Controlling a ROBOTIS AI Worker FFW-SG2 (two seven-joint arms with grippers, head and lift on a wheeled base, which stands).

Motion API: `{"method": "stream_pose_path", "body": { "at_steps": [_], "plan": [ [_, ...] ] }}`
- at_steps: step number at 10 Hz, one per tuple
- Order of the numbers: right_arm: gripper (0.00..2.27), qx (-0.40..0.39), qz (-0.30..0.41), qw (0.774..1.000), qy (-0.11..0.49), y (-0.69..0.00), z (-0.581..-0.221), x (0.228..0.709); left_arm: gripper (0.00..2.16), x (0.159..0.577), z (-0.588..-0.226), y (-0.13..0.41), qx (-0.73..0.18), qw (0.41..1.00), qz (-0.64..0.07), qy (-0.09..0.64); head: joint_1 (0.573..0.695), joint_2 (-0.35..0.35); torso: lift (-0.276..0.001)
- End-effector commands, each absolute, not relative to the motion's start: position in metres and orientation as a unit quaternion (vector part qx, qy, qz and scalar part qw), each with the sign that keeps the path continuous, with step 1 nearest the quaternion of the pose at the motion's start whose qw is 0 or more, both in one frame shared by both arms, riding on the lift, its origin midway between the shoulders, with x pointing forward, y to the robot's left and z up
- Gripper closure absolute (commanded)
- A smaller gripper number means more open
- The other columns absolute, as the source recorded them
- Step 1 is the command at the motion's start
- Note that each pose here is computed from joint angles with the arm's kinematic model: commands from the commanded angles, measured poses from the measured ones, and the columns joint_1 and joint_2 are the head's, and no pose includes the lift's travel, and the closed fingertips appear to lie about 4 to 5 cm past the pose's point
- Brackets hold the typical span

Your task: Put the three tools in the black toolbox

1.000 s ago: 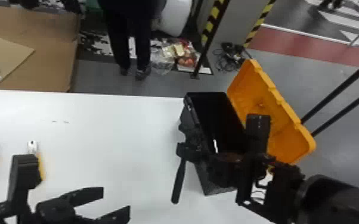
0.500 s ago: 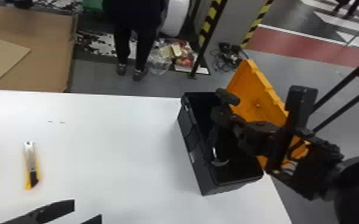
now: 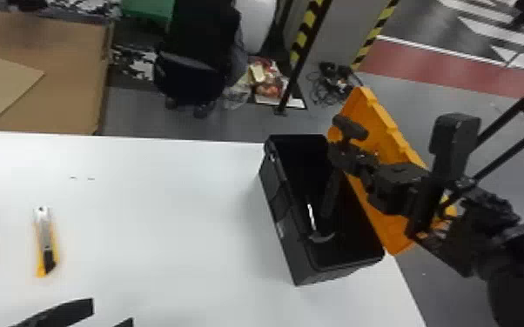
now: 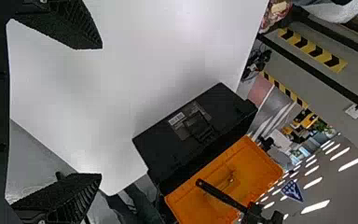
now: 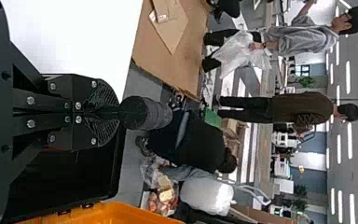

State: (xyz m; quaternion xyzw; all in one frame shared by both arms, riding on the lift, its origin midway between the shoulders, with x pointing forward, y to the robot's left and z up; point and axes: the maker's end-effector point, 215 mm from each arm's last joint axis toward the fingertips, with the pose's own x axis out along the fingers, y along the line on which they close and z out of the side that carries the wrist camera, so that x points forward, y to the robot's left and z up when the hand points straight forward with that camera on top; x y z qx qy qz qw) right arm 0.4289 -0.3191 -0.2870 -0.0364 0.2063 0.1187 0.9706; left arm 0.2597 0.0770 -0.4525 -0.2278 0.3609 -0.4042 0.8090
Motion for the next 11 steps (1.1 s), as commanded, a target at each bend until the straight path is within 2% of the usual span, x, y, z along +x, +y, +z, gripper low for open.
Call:
{"method": "stream_pose_path", "body": {
  "at_steps": [1,3,5,8,11],
  "plan": [
    [2.26,-0.035,0.116,0.976,0.184,-0.325,-0.296,0.436,0.02,0.261,-0.449,0.090,-0.228,0.816,-0.394,0.357,0.695,-0.350,-0.055],
    [2.26,-0.048,0.146,0.979,0.133,-0.314,-0.303,0.439,0.02,0.258,-0.444,0.095,-0.230,0.818,-0.391,0.354,0.695,-0.350,-0.055],
    [2.26,-0.068,0.153,0.977,0.129,-0.317,-0.313,0.434,0.02,0.256,-0.443,0.100,-0.229,0.819,-0.388,0.355,0.695,-0.350,-0.055],
    [2.26,-0.123,0.153,0.969,0.151,-0.322,-0.346,0.422,0.02,0.254,-0.437,0.103,-0.240,0.818,-0.391,0.348,0.695,-0.350,-0.055],
    [2.26,-0.115,0.136,0.967,0.182,-0.337,-0.398,0.414,0.02,0.249,-0.433,0.110,-0.250,0.815,-0.393,0.344,0.695,-0.350,-0.055]
  ]
}}
